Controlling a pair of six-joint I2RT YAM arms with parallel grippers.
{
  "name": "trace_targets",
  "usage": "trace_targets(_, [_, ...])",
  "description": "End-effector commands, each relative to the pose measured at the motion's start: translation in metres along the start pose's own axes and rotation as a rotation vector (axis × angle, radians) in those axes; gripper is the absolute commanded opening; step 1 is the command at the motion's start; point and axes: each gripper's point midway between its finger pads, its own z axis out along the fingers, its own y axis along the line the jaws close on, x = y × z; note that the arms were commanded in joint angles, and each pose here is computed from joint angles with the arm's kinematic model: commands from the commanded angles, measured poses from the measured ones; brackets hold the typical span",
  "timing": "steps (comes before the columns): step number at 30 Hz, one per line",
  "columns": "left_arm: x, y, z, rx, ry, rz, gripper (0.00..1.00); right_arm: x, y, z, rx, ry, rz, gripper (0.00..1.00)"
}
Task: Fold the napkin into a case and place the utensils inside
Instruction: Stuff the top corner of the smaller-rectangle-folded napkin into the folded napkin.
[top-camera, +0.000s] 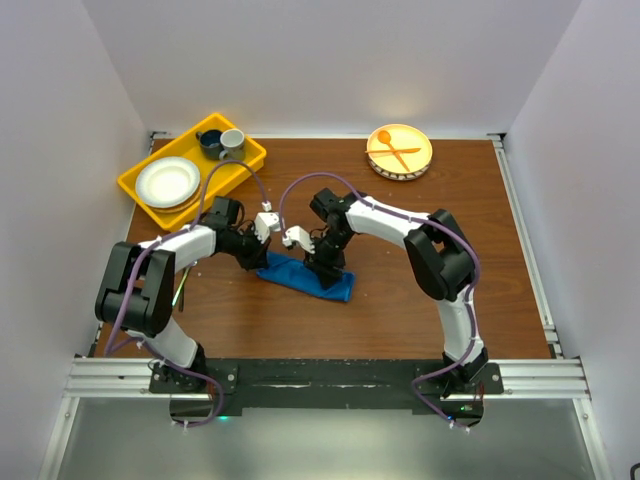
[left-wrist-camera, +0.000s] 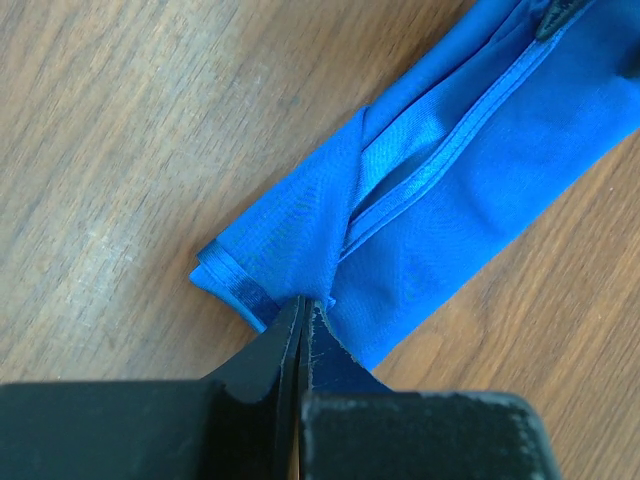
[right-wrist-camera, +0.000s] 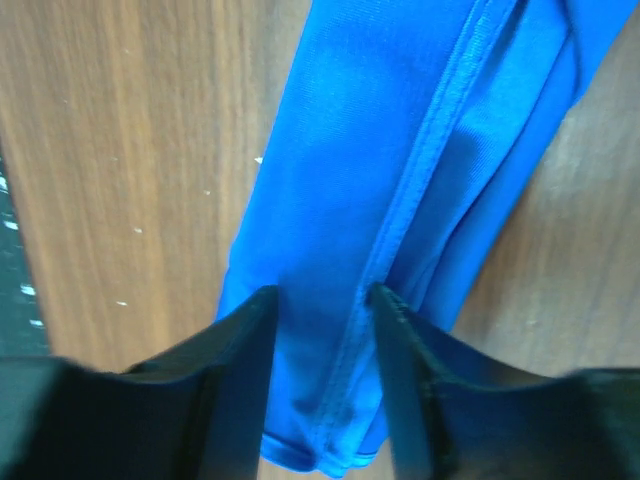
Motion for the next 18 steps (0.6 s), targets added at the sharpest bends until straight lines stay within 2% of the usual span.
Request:
trace_targets(1, [0.043,0.013,0.007,-0.07,0.156,-0.012,0.0,-0.004,0.006,-0.005,-0.006,0.003,0.133,0.64])
trace_targets(2, [0.042,0.012,0.007,-0.069,0.155,-0.012,0.0,-0.009,0.006,-0.009,0.005,-0.015,0.133,0.68])
trace_targets(4, [0.044,0.012,0.007,-0.069,0.158,-0.014,0.0,-0.014,0.005,-0.01,0.02,-0.037,0.154,0.7])
trace_targets(14, [0.043,0.013,0.007,-0.074,0.154,-0.007,0.0,-0.042,-0.026,-0.045,0.059,-0.278,0.247,0.71])
trace_targets(18, [0.043,0.013,0.007,-0.075,0.153,-0.007,0.0,-0.042,-0.026,-0.048,0.037,-0.302,0.235,0.69])
